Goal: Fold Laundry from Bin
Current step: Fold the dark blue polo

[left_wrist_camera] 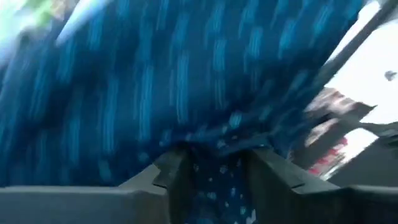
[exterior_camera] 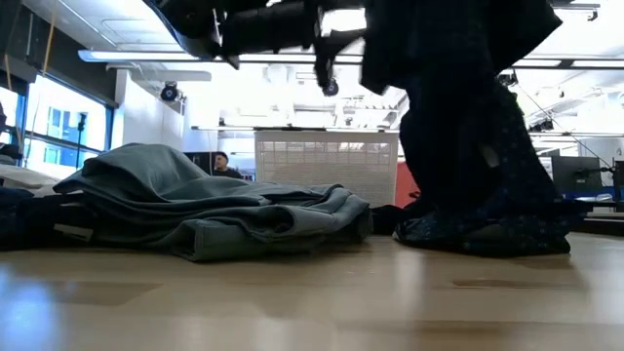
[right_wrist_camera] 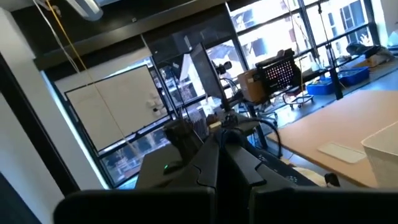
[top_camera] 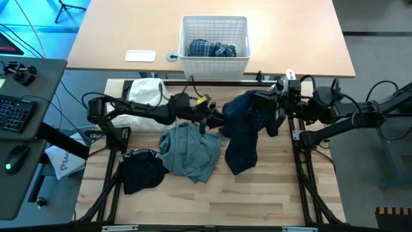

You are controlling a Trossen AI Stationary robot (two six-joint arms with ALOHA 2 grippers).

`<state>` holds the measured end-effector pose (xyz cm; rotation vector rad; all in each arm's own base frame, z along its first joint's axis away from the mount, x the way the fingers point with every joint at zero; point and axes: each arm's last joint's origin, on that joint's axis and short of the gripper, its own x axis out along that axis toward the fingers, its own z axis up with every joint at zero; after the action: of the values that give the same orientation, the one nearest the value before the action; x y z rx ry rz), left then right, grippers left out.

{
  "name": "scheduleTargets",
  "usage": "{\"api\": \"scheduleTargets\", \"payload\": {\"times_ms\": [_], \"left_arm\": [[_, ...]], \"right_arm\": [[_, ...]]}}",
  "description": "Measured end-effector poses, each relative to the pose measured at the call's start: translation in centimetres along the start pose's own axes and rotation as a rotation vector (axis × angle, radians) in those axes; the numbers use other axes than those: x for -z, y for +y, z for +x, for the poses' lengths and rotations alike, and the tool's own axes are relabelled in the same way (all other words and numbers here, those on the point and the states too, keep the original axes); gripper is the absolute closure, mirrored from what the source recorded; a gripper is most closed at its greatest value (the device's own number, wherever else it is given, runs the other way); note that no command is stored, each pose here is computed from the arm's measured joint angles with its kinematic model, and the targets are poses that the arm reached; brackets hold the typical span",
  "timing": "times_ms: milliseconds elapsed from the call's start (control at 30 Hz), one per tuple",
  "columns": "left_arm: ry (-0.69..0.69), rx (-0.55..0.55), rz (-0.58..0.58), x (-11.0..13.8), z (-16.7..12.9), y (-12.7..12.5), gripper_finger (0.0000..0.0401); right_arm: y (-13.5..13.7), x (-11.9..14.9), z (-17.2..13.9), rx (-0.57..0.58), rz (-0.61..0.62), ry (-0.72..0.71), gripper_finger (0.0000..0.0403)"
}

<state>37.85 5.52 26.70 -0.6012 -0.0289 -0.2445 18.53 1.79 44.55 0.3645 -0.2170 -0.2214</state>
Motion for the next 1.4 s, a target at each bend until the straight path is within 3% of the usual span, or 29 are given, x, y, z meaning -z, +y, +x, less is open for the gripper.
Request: {"api": "scheduleTargets", "payload": {"times_ms": [167,233,333,433,567,667,733,800,933,1067,1200,1333,1400], "left_arm": [[-0.109,0.114,0.037,-1.4,-0.2,-1.5,0.0380],[-0.111,0.097,0.103,-2.9,-1.3,-3.0,0.0392],[-0.103,0.012,0.263,-6.0,-4.0,-7.1,0.0397],[-0.010,-0.152,0.409,-8.8,-7.1,-11.5,0.0400],[0.229,-0.357,0.523,-9.3,-9.9,-15.1,0.0400],[0.469,-0.505,0.483,-6.4,-10.8,-14.8,0.0401],[0.623,-0.614,0.437,-3.3,-10.9,-13.7,0.0401],[0.722,-0.708,0.380,-0.3,-11.0,-12.4,0.0401],[0.861,-0.767,0.255,4.6,-11.2,-10.6,0.0401],[0.995,-0.727,0.088,6.0,-11.9,-11.6,0.0401],[1.041,-0.677,0.022,5.5,-12.5,-14.2,0.0401],[1.005,-0.712,-0.062,4.9,-13.6,-15.8,0.0398],[0.987,-0.763,-0.105,4.8,-14.3,-16.0,0.0392]], "right_arm": [[0.4,0.1,-0.2,-0.025,0.027,0.011,0.0402],[0.7,0.3,-0.4,-0.041,0.025,0.025,0.0402],[0.9,0.6,-0.5,-0.050,0.030,0.058,0.0402],[1.0,1.9,-0.1,-0.024,0.076,0.145,0.0402],[0.6,5.8,1.7,0.091,0.070,0.370,0.0395],[-0.2,10.2,3.3,0.234,0.031,0.600,0.0368],[-0.9,13.1,4.5,0.291,0.068,0.731,0.0340],[-1.7,16.2,5.8,0.266,0.122,0.866,0.0308],[-3.0,21.4,7.7,0.146,0.158,1.143,0.0246],[-4.2,22.9,7.9,0.095,0.305,1.333,0.0206],[-4.6,22.3,7.7,0.177,0.307,1.309,0.0195],[-6.1,21.1,8.6,0.404,0.389,1.106,0.0203],[-6.7,20.7,9.7,0.364,0.410,1.027,0.0208]]}}
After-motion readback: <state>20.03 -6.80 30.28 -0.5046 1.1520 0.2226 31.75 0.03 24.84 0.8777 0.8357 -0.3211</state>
